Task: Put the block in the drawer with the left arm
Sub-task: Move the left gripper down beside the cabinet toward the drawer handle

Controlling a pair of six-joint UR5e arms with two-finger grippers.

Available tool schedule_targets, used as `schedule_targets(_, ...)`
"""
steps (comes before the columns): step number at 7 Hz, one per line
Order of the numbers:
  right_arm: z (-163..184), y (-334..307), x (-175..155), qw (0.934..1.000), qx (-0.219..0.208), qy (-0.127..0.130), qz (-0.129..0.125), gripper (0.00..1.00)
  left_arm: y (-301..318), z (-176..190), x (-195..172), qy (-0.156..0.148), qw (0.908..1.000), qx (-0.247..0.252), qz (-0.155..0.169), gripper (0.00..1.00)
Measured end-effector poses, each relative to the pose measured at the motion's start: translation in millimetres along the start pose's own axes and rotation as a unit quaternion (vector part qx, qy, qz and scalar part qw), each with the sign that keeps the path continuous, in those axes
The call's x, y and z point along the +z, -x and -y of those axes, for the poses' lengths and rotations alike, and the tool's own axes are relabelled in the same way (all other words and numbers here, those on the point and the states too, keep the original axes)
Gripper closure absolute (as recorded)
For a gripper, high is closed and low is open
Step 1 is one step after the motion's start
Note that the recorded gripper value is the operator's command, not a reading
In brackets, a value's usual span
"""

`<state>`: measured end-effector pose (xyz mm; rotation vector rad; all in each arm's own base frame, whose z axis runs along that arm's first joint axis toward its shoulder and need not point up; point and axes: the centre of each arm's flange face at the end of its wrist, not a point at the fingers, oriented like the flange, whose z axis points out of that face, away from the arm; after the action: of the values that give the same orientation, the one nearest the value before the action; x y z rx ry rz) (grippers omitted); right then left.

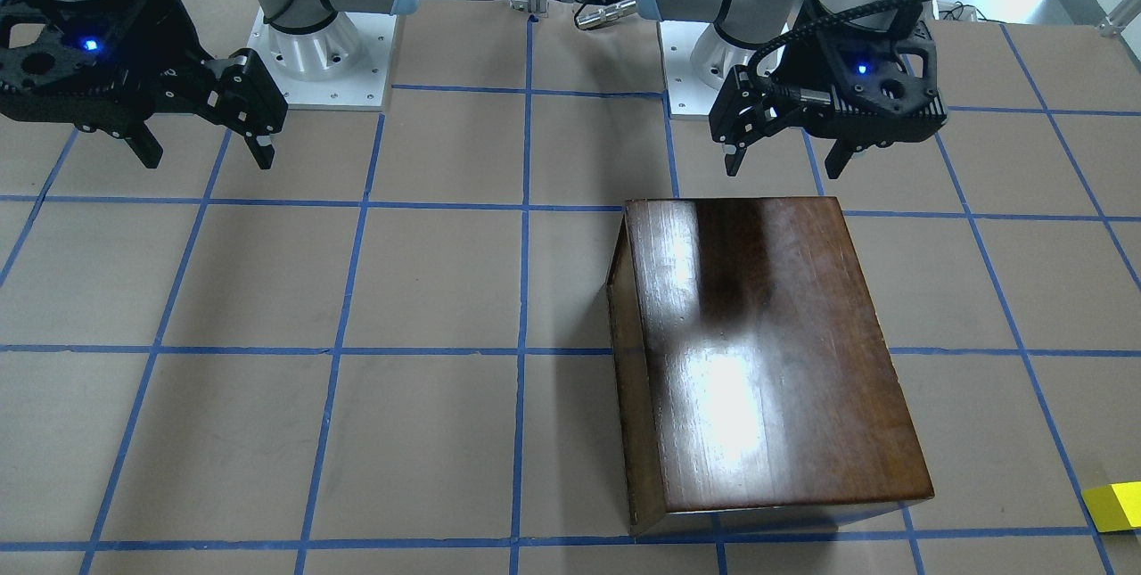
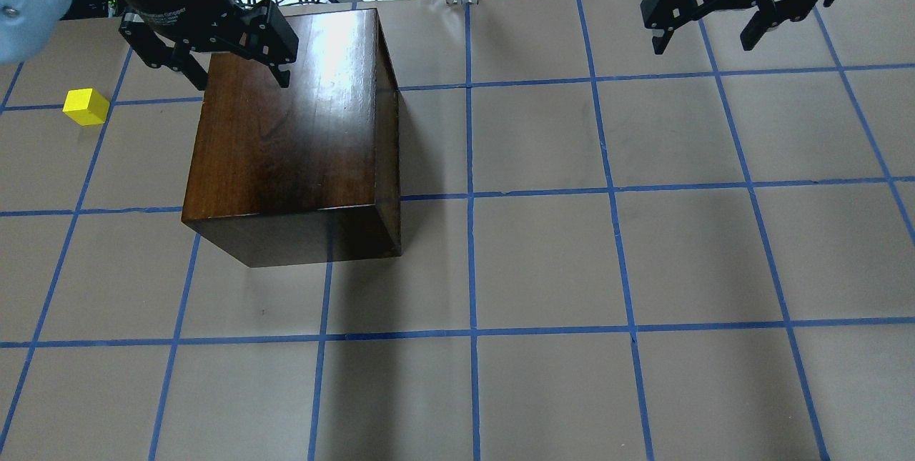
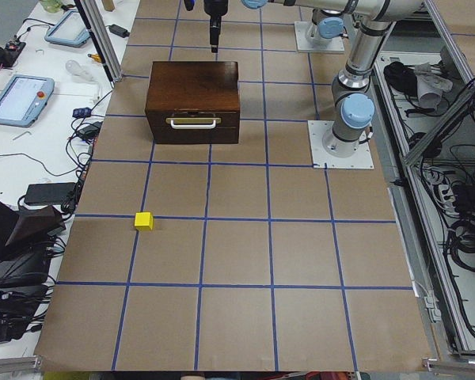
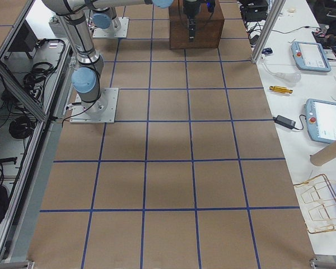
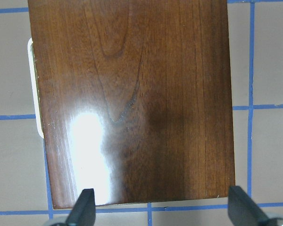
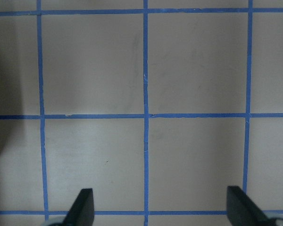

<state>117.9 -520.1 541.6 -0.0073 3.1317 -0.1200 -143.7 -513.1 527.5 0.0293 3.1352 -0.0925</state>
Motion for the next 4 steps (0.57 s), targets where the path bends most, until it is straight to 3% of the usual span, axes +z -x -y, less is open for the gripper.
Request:
schedule_targets(2, -0.1, 0.0, -0.1, 1.0, 0.0, 0.0, 0.0, 0.0, 9.2, 4.8, 1.2, 0.001, 1.0, -0.009, 0.0, 0.0)
schedule_targets(4, -0.1, -0.1, -0.2, 1.0, 0.0, 0.0, 0.0, 0.0, 61.3, 21.5, 11.2, 0.009, 0.9991, -0.041, -0.01, 0.0)
